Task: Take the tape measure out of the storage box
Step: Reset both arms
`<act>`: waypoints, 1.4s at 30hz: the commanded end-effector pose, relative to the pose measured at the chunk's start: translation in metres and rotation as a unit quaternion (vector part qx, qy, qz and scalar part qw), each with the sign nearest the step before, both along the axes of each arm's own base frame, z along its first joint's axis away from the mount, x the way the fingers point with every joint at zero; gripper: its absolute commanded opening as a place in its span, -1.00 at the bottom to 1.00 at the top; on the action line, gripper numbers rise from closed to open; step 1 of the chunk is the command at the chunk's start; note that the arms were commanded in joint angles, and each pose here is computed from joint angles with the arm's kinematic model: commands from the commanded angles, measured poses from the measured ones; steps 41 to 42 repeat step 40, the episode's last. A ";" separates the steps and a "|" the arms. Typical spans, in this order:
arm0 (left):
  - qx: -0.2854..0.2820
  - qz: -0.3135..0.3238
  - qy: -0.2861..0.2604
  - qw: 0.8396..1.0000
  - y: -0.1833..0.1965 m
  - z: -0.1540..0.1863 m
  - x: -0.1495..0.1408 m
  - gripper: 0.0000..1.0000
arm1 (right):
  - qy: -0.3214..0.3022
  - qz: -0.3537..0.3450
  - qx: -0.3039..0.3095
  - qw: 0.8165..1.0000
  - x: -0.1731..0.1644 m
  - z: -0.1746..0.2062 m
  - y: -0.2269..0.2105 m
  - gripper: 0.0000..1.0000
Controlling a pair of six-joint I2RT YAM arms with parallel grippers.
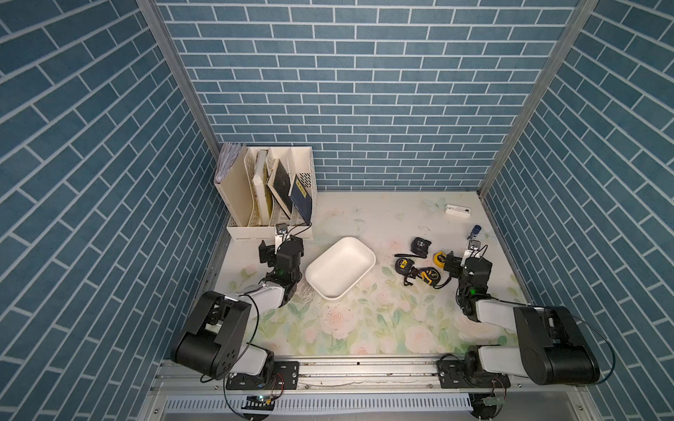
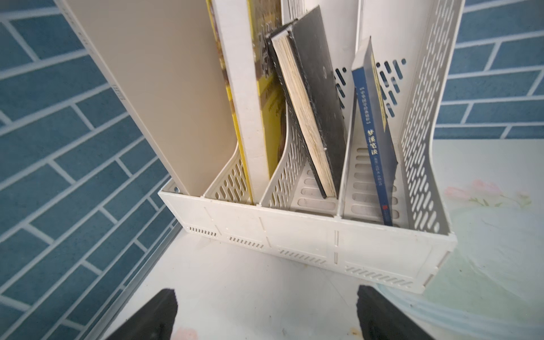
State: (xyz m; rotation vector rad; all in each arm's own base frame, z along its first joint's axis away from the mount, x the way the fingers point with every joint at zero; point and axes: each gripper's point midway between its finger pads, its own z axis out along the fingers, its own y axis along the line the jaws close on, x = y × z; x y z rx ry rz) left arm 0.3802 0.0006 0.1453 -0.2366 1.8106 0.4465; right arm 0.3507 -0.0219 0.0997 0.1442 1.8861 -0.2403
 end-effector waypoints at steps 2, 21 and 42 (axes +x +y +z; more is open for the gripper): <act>-0.028 -0.005 -0.054 0.998 0.024 0.001 -0.009 1.00 | -0.108 0.027 -0.013 0.994 0.010 0.046 0.008 1.00; -0.073 -0.093 -0.083 0.989 0.026 -0.016 -0.011 1.00 | -0.106 0.059 -0.021 0.992 0.016 0.029 0.019 1.00; -0.072 -0.093 -0.085 0.989 0.026 -0.015 -0.011 1.00 | -0.107 0.062 -0.022 0.992 0.016 0.029 0.020 1.00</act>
